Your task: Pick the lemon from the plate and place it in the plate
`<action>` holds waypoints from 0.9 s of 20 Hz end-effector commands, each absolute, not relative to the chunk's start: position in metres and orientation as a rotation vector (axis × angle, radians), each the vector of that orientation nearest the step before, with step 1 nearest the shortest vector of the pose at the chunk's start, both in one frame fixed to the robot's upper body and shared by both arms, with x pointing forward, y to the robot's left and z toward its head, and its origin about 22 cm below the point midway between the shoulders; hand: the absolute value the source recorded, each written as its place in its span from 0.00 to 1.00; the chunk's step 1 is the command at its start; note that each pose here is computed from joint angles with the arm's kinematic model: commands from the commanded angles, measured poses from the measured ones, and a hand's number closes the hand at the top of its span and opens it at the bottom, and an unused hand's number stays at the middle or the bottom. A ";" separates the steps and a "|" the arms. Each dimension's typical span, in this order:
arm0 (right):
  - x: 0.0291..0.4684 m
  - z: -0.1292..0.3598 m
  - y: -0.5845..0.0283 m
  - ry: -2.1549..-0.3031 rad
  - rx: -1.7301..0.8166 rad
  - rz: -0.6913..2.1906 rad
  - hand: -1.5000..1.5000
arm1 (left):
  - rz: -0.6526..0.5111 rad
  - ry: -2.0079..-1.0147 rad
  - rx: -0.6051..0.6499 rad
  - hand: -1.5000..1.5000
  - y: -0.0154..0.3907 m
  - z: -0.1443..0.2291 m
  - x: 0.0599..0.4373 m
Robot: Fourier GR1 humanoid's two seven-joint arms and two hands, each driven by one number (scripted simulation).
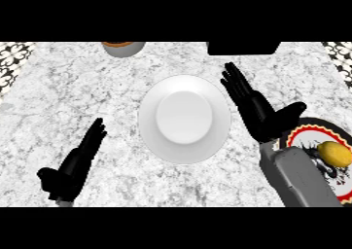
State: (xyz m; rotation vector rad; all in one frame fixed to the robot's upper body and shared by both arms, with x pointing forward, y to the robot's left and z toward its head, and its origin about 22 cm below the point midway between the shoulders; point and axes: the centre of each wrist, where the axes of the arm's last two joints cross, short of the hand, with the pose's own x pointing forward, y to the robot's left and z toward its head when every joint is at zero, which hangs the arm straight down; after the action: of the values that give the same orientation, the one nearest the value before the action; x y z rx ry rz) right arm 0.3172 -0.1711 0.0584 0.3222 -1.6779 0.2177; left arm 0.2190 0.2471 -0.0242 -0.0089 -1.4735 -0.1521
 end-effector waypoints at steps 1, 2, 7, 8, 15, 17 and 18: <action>0.305 0.059 -0.192 -1.699 0.455 0.356 1.00 | -0.182 -1.522 0.019 0.50 0.266 -0.016 0.220; 0.295 0.050 -0.193 -1.699 0.558 0.477 1.00 | -0.191 -1.599 0.059 0.50 0.260 0.009 0.233; 0.310 0.125 -0.210 -1.805 0.221 1.170 1.00 | -0.205 -1.672 0.138 0.50 0.277 0.032 0.253; 0.305 0.122 -0.222 -1.771 0.154 1.274 1.00 | -0.203 -1.691 0.161 0.50 0.284 0.040 0.256; 0.216 -0.012 -0.324 -1.783 0.416 0.882 0.00 | -0.185 -1.760 0.166 0.50 0.291 0.097 0.283; 0.205 -0.020 -0.349 -1.848 0.465 0.796 0.00 | -0.219 -1.750 0.171 0.50 0.293 0.096 0.282; 0.214 -0.021 -0.366 -1.908 0.459 0.777 0.00 | -0.206 -1.753 0.138 0.50 0.283 0.090 0.288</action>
State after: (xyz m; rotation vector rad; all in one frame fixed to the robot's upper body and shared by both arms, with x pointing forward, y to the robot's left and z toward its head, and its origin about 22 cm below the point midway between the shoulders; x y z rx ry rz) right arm 0.2344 -0.3162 -0.0001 0.4294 -1.8099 0.9055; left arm 0.2802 0.2896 0.0832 0.1668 -1.7443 -0.1964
